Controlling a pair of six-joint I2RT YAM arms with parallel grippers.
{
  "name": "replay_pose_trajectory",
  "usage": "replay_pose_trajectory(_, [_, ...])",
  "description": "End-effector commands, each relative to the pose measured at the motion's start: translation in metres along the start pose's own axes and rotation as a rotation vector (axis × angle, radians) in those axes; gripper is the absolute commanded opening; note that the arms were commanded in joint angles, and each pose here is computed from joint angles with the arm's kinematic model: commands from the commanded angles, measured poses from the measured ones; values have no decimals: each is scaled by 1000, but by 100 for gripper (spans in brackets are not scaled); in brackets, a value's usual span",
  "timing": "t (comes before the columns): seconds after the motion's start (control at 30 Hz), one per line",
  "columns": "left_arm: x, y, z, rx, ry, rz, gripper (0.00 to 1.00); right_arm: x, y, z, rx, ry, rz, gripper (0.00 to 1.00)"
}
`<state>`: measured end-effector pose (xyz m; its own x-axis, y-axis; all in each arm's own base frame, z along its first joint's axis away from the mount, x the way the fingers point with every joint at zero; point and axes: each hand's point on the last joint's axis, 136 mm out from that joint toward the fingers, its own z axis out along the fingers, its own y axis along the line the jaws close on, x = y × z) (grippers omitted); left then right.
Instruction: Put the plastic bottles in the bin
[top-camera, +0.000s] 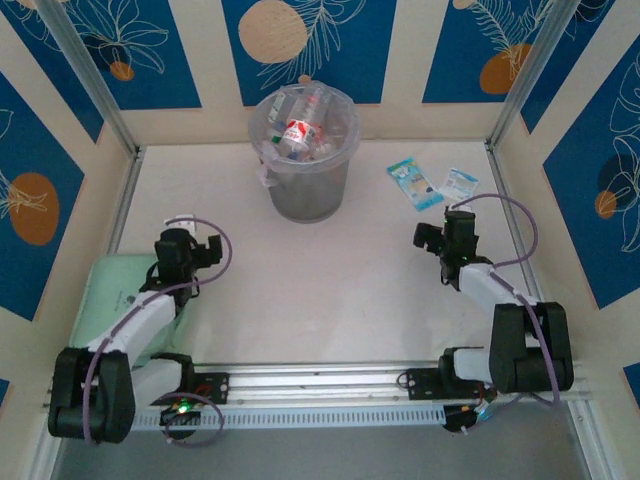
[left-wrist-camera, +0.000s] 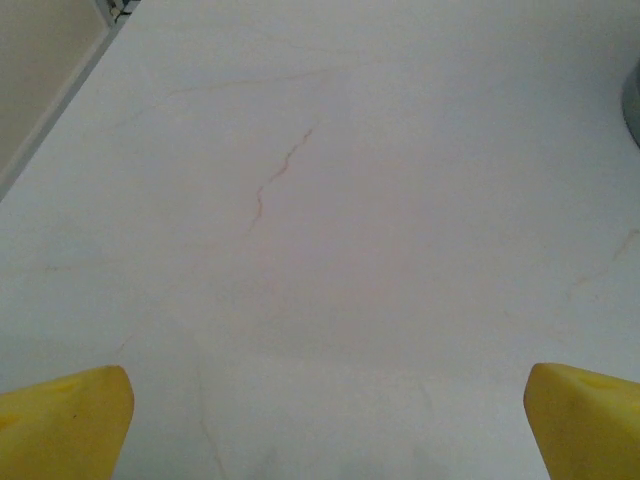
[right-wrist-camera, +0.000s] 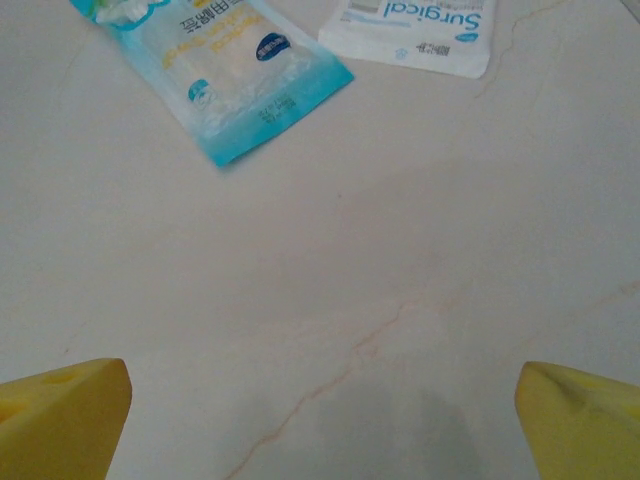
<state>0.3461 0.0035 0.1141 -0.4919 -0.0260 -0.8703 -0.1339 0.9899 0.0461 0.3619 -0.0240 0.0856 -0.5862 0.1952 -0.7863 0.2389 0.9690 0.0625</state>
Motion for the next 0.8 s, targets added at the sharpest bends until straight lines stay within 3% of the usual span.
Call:
replay_pose_trajectory(0.0, [-17, 1, 14, -29, -120, -5, 100, -25, 8, 9, -42, -125, -9, 99])
replay_pose_trajectory(0.27, [-22, 13, 33, -128, -172, 14, 100, -34, 28, 16, -165, -206, -9, 99])
replay_pose_trajectory(0.4, [-16, 0, 47, -80, -166, 59, 100, -29, 47, 17, -193, -235, -98, 99])
replay_pose_trajectory(0.63, [-13, -16, 50, -1, -177, 97, 100, -20, 44, 16, -233, -280, -81, 99])
replay_pose_trajectory(0.73, [-9, -14, 46, 7, -246, 84, 100, -20, 44, 16, -231, -275, -79, 99])
replay_pose_trajectory(0.77, [-5, -16, 47, 11, -207, 88, 100, -20, 44, 16, -233, -276, -78, 99])
